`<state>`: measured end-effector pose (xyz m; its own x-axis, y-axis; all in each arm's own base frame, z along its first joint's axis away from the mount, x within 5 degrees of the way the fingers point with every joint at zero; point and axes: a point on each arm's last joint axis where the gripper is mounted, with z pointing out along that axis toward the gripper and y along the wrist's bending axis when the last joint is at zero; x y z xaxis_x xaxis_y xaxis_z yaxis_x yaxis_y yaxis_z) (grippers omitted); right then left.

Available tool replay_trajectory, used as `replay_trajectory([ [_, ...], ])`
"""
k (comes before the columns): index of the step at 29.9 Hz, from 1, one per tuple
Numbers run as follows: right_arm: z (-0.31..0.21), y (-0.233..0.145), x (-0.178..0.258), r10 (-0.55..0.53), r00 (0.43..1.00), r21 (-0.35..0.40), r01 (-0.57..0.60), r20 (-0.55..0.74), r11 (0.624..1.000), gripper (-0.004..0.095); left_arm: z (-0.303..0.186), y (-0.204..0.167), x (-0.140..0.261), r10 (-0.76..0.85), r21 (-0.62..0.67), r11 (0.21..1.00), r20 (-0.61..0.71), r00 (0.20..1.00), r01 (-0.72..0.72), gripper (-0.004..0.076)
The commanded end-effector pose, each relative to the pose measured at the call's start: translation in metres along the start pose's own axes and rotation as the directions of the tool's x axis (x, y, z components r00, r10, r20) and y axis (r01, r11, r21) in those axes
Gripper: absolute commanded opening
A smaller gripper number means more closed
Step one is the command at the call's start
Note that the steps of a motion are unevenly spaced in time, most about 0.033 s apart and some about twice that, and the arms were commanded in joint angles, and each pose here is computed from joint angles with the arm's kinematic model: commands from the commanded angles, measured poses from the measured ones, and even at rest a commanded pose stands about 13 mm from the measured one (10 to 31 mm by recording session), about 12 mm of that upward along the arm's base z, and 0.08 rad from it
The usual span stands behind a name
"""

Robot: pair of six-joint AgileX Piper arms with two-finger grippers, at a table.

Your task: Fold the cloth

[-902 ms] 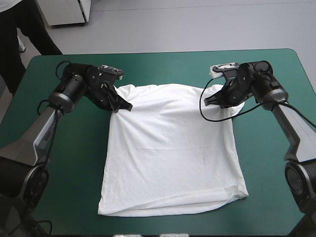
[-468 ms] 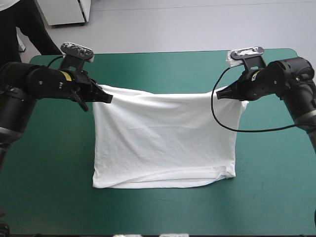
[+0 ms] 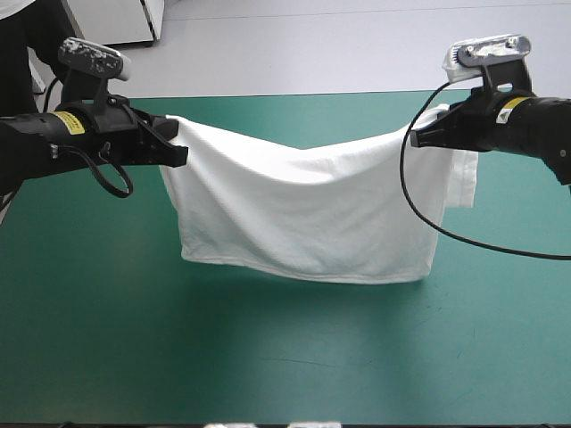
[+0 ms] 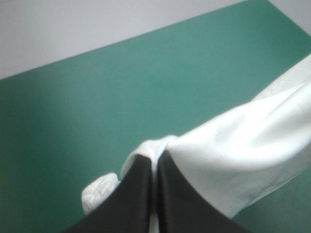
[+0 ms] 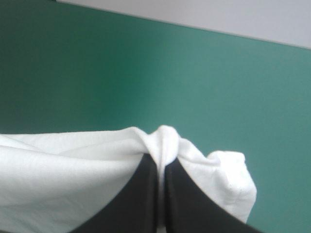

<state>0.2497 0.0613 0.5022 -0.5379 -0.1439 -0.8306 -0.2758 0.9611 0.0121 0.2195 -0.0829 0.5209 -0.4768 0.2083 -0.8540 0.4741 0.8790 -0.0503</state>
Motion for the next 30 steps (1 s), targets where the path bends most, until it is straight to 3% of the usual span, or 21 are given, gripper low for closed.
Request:
replay_trajectory([
  [1,-0.034,0.001,-0.024,-0.006,0.977,0.007,0.004,0.215,1.0,-0.0013,-0.028,-0.006,-0.022,0.003,-0.004,1.0,0.238,0.971,-0.002,-0.001],
  [13,0.016,-0.011,-0.088,-0.007,0.896,0.03,-0.007,0.444,1.0,-0.0017,0.029,0.021,-0.062,-0.025,-0.058,0.996,0.504,0.863,0.063,-0.001],
  [22,0.07,-0.052,-0.113,0.085,0.848,-0.083,-0.049,0.523,0.995,-0.0017,0.072,0.064,-0.1,-0.103,0.003,0.992,0.586,0.804,0.124,-0.001],
  [25,0.081,-0.056,-0.107,0.058,0.877,-0.071,-0.028,0.477,0.997,-0.0017,0.093,0.068,-0.097,-0.113,0.037,0.993,0.522,0.845,0.11,-0.001],
  [30,0.101,-0.055,-0.092,0.065,0.94,-0.108,-0.031,0.336,0.994,-0.0017,0.132,0.069,-0.068,-0.128,0.098,0.989,0.238,0.963,0.107,-0.001],
])
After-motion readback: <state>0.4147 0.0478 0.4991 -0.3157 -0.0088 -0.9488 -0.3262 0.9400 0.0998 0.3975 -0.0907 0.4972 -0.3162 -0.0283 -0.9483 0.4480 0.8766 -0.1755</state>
